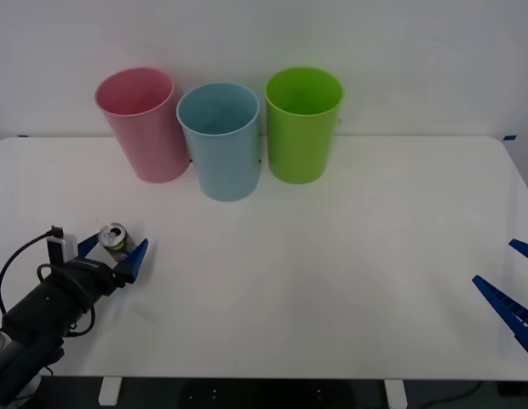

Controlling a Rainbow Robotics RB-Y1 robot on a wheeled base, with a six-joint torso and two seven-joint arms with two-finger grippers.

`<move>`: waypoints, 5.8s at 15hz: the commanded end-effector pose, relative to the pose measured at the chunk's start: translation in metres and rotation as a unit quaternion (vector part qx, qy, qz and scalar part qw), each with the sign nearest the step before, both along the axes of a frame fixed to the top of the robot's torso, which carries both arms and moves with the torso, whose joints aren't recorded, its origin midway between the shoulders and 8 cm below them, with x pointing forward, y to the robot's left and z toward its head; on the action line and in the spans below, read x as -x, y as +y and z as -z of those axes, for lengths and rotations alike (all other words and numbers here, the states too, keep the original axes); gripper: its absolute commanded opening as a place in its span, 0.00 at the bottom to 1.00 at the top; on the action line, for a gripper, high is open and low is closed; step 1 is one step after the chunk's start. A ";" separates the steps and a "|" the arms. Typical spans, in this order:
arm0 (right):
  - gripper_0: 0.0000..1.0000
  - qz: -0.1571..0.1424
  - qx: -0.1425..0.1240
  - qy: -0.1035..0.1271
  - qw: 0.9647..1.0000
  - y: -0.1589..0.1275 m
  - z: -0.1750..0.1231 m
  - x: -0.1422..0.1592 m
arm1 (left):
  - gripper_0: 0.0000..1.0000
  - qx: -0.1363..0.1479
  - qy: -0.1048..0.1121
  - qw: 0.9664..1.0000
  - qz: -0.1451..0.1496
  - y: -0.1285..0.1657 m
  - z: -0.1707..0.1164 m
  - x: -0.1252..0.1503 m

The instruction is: Grasp the object on the table and drop it into the matching bin: aluminum can to the light blue bin, PET bottle to the pink bin.

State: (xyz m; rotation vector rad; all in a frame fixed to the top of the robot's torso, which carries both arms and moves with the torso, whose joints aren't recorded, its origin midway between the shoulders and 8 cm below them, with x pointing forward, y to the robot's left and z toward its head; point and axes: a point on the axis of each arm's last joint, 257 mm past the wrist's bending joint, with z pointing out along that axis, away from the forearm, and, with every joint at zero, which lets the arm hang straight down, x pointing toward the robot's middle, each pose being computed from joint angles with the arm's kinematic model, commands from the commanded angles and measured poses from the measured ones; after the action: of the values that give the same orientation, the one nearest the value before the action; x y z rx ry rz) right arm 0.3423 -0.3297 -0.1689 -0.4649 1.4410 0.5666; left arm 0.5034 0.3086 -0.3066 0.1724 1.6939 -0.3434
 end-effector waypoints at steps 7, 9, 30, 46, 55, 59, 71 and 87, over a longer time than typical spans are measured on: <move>1.00 0.000 0.000 0.000 1.000 0.000 0.000 0.000 | 0.03 -0.008 0.002 1.000 0.003 -0.005 0.003 -0.001; 1.00 0.000 0.000 0.000 1.000 0.000 0.000 0.000 | 0.00 -0.011 0.001 1.000 0.004 -0.005 0.003 0.000; 1.00 0.000 0.000 0.000 1.000 0.000 0.000 0.000 | 0.00 0.035 -0.095 0.995 0.025 -0.019 -0.091 0.009; 1.00 0.000 0.000 0.000 1.000 0.000 0.000 0.000 | 0.00 0.126 -0.178 0.974 0.061 -0.048 -0.246 0.022; 1.00 0.000 0.000 0.000 1.000 0.000 0.000 0.000 | 0.00 0.115 -0.214 0.968 0.055 -0.094 -0.298 -0.033; 1.00 0.000 0.000 0.000 1.000 0.000 0.000 0.000 | 0.00 0.120 -0.215 0.967 0.071 -0.117 -0.317 -0.074; 1.00 0.000 0.000 0.000 1.000 0.000 0.000 0.000 | 0.00 0.062 -0.182 0.977 0.088 -0.180 -0.316 -0.149; 1.00 0.000 0.000 0.000 1.000 0.000 0.000 0.000 | 1.00 0.040 -0.185 0.978 0.087 -0.191 -0.316 -0.152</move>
State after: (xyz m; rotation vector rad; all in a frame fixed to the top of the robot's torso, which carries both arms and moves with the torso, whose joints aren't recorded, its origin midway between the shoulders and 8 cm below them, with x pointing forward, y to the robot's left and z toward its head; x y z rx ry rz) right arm 0.3422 -0.3297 -0.1689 -0.4649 1.4410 0.5666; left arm 0.6563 0.1191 0.0097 0.3014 1.2962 -0.4804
